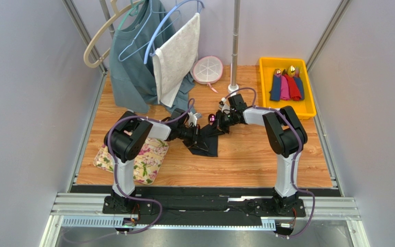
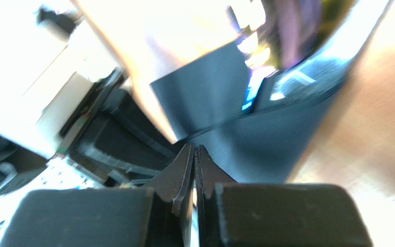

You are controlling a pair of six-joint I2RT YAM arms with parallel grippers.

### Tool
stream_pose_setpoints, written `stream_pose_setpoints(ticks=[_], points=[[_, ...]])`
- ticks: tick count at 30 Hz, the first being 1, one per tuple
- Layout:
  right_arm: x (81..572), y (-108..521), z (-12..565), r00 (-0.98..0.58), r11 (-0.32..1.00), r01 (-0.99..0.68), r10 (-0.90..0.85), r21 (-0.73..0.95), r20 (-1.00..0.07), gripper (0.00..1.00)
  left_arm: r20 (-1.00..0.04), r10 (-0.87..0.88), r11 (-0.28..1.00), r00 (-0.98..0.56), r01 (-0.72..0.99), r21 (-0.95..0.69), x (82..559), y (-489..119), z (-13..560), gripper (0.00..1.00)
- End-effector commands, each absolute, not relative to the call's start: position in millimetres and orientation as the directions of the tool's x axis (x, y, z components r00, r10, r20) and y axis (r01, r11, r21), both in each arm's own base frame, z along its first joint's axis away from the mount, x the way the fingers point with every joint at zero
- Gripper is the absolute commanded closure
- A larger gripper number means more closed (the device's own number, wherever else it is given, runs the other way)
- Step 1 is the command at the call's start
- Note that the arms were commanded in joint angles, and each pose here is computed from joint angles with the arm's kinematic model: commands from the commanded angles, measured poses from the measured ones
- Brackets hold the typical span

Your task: Place the utensils on the paper napkin and roll it up

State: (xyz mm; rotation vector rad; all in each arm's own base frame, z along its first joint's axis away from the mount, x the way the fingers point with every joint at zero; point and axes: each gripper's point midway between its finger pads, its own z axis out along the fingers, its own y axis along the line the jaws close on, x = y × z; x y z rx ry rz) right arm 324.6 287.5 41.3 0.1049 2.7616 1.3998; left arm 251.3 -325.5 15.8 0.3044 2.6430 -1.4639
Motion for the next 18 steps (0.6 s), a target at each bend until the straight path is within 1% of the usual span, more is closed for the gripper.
stream_pose_setpoints(ticks=[1, 5, 8, 9, 10, 11, 13, 15, 17, 18], points=[[336, 278, 12, -0.996, 0.669, 0.029, 0.081, 0.743, -0.034, 0.95, -0.183, 0.102, 0.603, -0.978, 0.207, -0.770, 254, -310, -15, 1.00], [335, 273, 2, -0.996, 0.703, 0.024, 0.075, 0.711, -0.040, 0.96, -0.193, 0.067, 0.601, -0.979, 0.194, -0.775, 260, -306, -11, 1.00], [335, 269, -5, -0.997, 0.721, 0.016, 0.068, 0.693, -0.047, 0.98, -0.219, 0.039, 0.577, -0.975, 0.200, -0.792, 264, -308, 0, 0.99], [335, 268, -6, -0.997, 0.724, 0.011, 0.065, 0.689, -0.052, 0.98, -0.237, 0.033, 0.567, -0.971, 0.214, -0.796, 266, -309, 9, 0.94], [334, 268, -7, -0.997, 0.728, 0.007, 0.060, 0.686, -0.054, 0.98, -0.242, 0.027, 0.563, -0.970, 0.214, -0.798, 266, -308, 13, 0.91], [334, 267, -8, -0.997, 0.729, 0.004, 0.059, 0.685, -0.057, 0.99, -0.272, 0.014, 0.545, -0.962, 0.235, -0.805, 268, -309, 27, 0.89], [332, 267, -10, -0.997, 0.734, -0.006, 0.049, 0.679, -0.062, 0.99, -0.298, 0.001, 0.544, -0.955, 0.251, -0.801, 268, -306, 36, 0.79], [332, 268, -11, -0.997, 0.734, -0.017, 0.042, 0.679, -0.071, 0.99, -0.298, -0.019, 0.542, -0.954, 0.240, -0.805, 269, -297, 50, 0.70], [332, 269, -12, -0.997, 0.731, -0.020, 0.040, 0.682, -0.072, 0.99, -0.305, -0.054, 0.558, -0.951, 0.224, -0.799, 272, -283, 59, 0.67], [332, 269, -13, -0.997, 0.731, -0.021, 0.037, 0.682, -0.070, 0.99, -0.301, -0.094, 0.580, -0.949, 0.194, -0.792, 279, -268, 58, 0.61]])
